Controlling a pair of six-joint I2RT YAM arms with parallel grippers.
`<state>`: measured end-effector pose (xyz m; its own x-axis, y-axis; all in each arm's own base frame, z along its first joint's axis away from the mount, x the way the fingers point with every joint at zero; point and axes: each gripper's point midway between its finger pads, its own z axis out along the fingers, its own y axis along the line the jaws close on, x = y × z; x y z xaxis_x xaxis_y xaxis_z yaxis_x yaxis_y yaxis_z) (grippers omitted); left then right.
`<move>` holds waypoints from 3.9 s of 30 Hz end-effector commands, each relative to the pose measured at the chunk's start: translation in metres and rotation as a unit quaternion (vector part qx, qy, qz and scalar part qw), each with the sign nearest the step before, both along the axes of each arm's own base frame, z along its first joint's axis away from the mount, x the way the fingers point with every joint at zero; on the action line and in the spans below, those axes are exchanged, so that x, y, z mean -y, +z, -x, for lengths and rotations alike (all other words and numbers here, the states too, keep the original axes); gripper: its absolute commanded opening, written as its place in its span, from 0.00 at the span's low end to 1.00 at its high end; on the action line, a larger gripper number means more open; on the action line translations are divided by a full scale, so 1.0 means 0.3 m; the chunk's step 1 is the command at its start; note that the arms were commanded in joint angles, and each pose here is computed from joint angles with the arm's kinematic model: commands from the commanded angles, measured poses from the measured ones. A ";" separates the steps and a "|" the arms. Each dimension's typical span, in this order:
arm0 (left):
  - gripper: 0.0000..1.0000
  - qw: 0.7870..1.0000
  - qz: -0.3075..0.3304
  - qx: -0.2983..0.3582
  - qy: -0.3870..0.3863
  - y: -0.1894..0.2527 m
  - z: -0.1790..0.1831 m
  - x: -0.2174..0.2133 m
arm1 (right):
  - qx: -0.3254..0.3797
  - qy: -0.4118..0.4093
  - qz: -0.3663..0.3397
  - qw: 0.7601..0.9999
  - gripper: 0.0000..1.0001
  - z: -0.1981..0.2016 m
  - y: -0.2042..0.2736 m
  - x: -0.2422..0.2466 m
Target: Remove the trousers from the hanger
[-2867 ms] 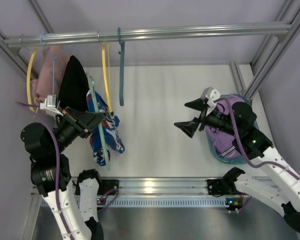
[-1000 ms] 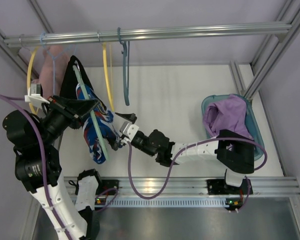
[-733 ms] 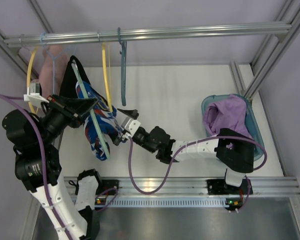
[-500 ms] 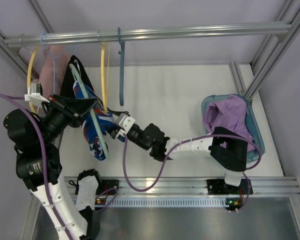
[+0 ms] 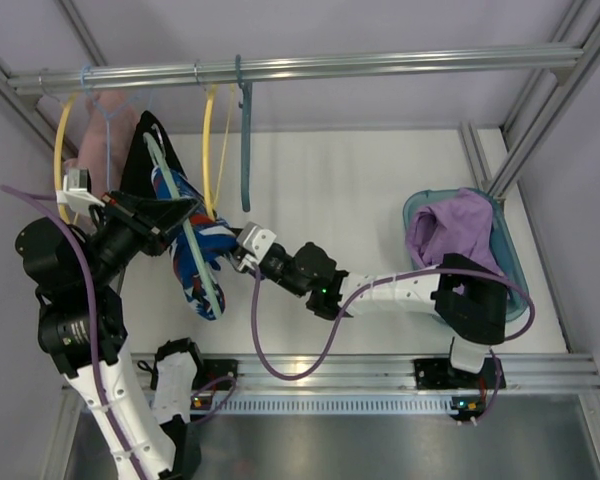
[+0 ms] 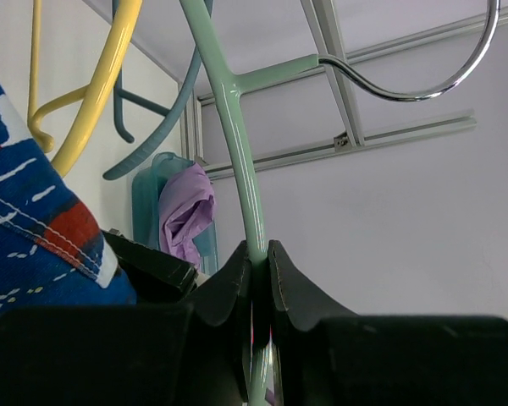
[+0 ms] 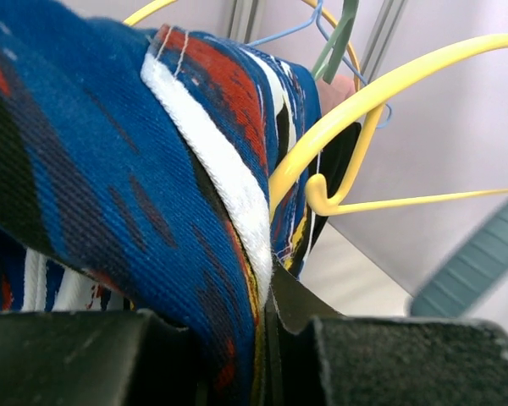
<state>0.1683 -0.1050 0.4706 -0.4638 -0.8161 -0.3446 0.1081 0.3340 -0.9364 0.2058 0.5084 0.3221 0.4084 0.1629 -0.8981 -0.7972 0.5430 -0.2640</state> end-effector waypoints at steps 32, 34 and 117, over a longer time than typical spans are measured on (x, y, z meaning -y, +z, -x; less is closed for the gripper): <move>0.00 0.996 -0.028 0.086 -0.018 0.144 -0.003 0.009 | 0.054 0.141 -0.097 0.984 0.57 0.297 0.247 -0.050; 0.00 0.996 -0.028 0.086 -0.018 0.144 -0.003 0.009 | 0.042 0.127 -0.105 0.985 0.59 0.288 0.257 -0.070; 0.00 0.994 -0.024 0.102 -0.025 0.183 -0.014 0.010 | 0.013 -0.022 -0.135 0.990 0.62 -0.020 0.215 -0.074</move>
